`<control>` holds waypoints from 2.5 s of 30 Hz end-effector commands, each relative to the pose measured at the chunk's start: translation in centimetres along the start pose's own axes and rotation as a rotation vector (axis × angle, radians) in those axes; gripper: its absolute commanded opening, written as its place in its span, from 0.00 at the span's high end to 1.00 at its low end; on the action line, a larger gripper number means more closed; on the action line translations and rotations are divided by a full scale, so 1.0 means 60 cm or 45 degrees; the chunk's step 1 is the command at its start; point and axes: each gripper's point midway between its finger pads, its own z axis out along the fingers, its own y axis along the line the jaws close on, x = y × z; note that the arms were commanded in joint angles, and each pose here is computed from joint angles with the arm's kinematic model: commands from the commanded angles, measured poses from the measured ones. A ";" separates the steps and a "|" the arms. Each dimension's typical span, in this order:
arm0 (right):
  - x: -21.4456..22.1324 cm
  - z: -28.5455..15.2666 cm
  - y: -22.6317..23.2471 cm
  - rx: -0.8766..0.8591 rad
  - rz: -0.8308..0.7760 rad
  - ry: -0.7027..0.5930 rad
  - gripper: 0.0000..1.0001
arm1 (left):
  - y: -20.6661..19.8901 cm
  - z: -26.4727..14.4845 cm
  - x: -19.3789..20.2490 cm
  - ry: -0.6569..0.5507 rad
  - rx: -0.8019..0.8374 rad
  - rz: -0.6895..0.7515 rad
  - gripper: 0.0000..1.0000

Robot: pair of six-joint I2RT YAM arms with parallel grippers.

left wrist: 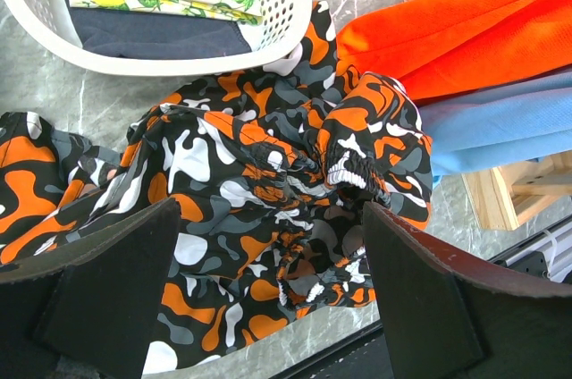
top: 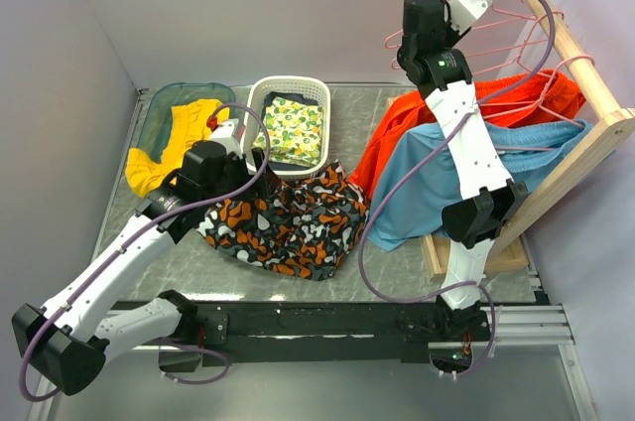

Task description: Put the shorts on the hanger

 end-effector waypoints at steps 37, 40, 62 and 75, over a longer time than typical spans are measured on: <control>-0.097 -0.059 -0.005 0.052 0.103 -0.229 1.00 | -0.007 0.003 -0.017 -0.047 0.019 0.041 0.12; -0.096 -0.067 -0.003 0.051 0.112 -0.231 1.00 | -0.006 0.005 -0.016 -0.040 0.015 0.042 0.12; -0.033 -0.243 0.040 -0.131 0.124 -0.105 1.00 | 0.011 0.001 -0.008 -0.086 -0.010 0.069 0.11; 0.065 -0.478 0.127 -0.762 -0.025 0.338 1.00 | 0.074 -0.002 -0.026 -0.131 -0.179 -0.052 0.09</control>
